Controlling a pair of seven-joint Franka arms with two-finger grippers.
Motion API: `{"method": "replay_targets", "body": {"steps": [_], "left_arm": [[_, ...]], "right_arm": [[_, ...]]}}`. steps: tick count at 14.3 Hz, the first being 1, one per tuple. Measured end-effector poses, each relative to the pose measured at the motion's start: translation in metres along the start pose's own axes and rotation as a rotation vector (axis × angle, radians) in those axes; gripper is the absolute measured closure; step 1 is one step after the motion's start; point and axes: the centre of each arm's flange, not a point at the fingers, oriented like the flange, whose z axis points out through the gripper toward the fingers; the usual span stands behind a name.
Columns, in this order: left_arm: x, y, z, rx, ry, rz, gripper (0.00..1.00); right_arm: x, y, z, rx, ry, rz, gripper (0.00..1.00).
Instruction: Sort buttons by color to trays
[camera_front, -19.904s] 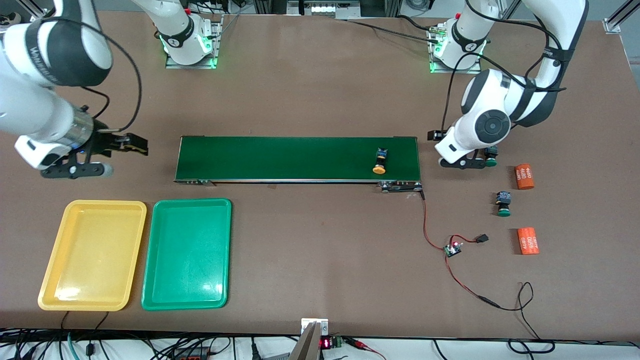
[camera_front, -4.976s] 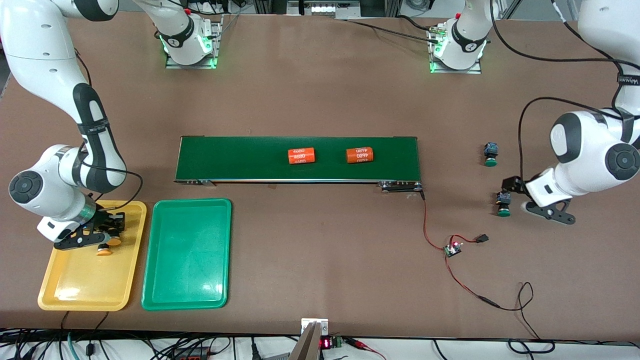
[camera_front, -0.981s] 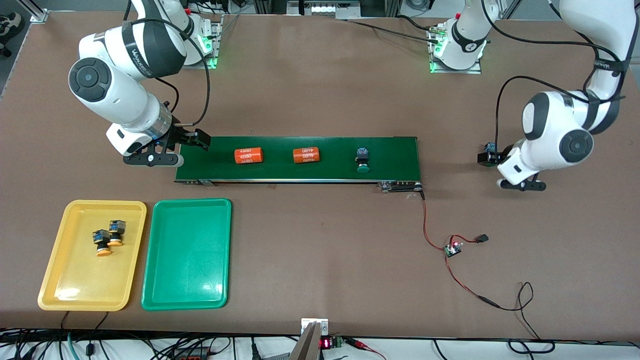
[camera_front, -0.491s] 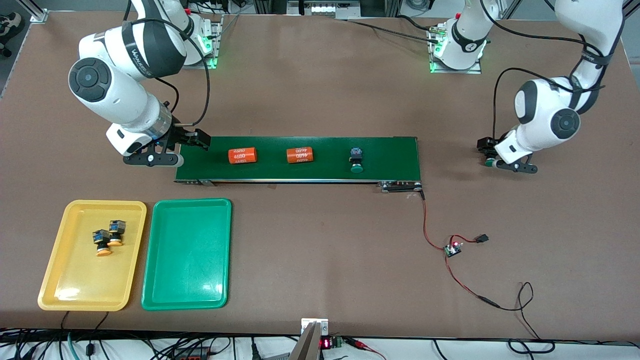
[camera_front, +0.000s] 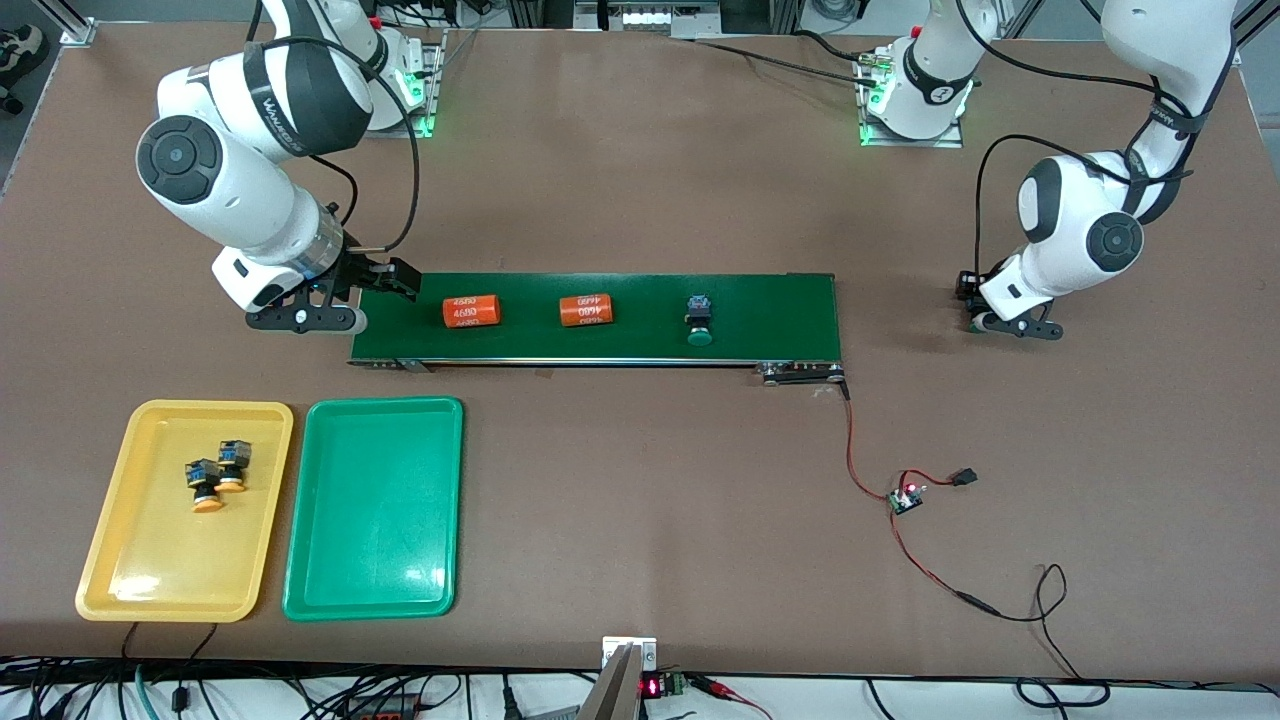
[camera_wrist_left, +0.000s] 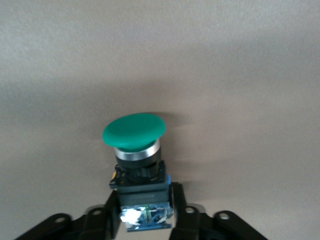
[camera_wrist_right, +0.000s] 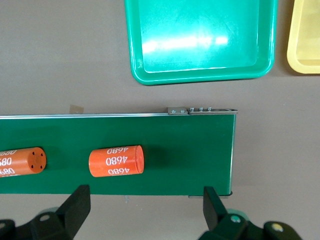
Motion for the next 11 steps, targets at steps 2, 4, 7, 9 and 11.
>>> {"method": "replay_targets", "body": {"steps": [2, 4, 7, 9, 11], "left_arm": [[0.000, 0.000, -0.001, -0.001, -0.003, -0.002, 0.59], [0.006, -0.002, -0.011, -0.005, -0.024, -0.003, 0.59], [0.040, -0.001, -0.070, -0.006, -0.042, 0.015, 0.59], [0.065, 0.030, -0.112, -0.015, -0.021, 0.068, 0.59], [0.082, 0.095, -0.132, -0.023, 0.006, 0.146, 0.59]], "right_arm": [[0.001, 0.002, 0.000, 0.000, 0.000, 0.003, 0.00], [0.001, 0.003, 0.000, 0.000, 0.000, 0.003, 0.00], [0.001, 0.004, 0.000, 0.000, 0.000, 0.000, 0.00], [0.001, 0.004, 0.001, 0.000, -0.001, -0.001, 0.00], [0.001, 0.002, 0.002, -0.001, -0.001, -0.005, 0.00]]}}
